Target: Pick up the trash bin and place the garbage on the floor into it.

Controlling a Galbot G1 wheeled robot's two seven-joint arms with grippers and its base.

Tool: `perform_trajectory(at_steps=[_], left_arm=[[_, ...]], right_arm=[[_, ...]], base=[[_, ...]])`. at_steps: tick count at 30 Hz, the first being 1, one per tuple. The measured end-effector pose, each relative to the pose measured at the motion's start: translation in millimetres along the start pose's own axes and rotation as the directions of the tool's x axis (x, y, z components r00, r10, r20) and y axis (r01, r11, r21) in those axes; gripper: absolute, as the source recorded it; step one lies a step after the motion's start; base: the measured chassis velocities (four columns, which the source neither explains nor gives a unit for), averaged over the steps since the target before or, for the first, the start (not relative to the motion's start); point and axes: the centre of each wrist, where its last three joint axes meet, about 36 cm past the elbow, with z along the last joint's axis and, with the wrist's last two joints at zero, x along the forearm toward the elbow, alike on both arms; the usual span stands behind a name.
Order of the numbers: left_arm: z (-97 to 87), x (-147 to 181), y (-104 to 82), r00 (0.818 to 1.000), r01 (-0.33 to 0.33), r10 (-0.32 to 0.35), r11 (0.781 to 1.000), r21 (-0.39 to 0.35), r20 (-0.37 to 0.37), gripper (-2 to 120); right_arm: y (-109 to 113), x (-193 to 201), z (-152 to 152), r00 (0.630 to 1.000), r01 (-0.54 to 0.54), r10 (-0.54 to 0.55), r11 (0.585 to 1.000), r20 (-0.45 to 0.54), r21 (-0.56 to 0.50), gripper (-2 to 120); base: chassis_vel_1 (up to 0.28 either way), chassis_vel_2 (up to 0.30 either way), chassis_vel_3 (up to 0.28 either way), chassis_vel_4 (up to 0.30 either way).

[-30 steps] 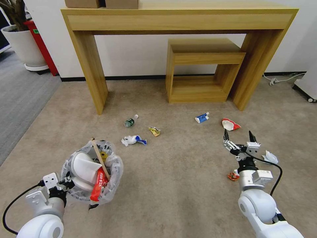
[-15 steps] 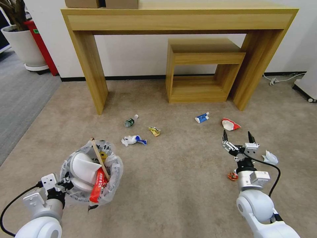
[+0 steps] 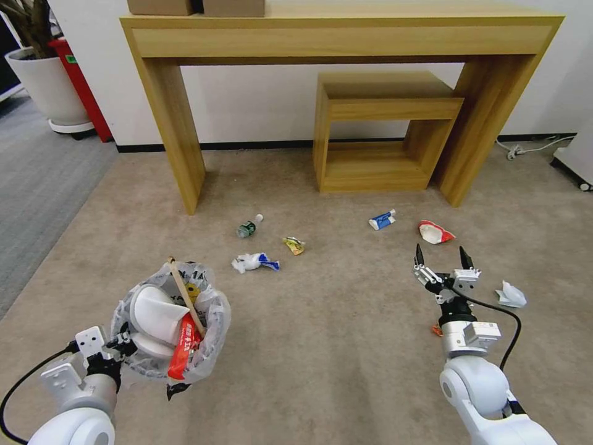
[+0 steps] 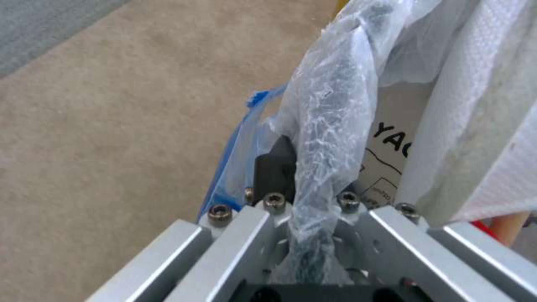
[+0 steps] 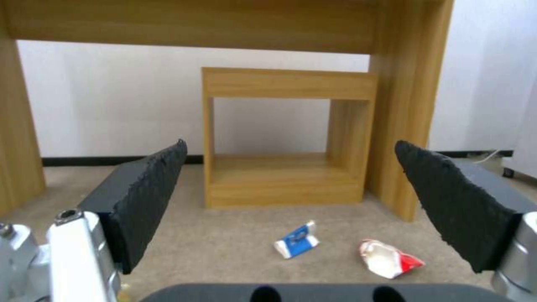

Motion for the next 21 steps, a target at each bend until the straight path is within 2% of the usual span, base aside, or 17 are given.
perform_trajectory(at_steps=[12, 16, 21], left_arm=[[2.6, -3.3, 5.5, 1.000, 0.013, -0.013, 1.000, 0.003, 0.008, 0], [2.5, -5.5, 7.0, 1.000, 0.018, -0.018, 1.000, 0.004, 0.009, 0], [3.2, -8.9, 8.1, 1.000, 0.021, -0.021, 1.000, 0.010, 0.006, 0]], right_arm=[[4.7, -2.9, 6.3, 1.000, 0.021, -0.021, 1.000, 0.004, 0.008, 97], [5.2, -4.4, 8.3, 1.000, 0.025, -0.026, 1.000, 0.013, 0.011, 100], [3.3, -6.0, 8.1, 0.999, 0.027, -0.027, 1.000, 0.019, 0.014, 100]], base=[[0.249, 0.253, -0.256, -0.237], [0.137, 0.140, -0.129, -0.111], [-0.016, -0.011, 0.011, 0.012]])
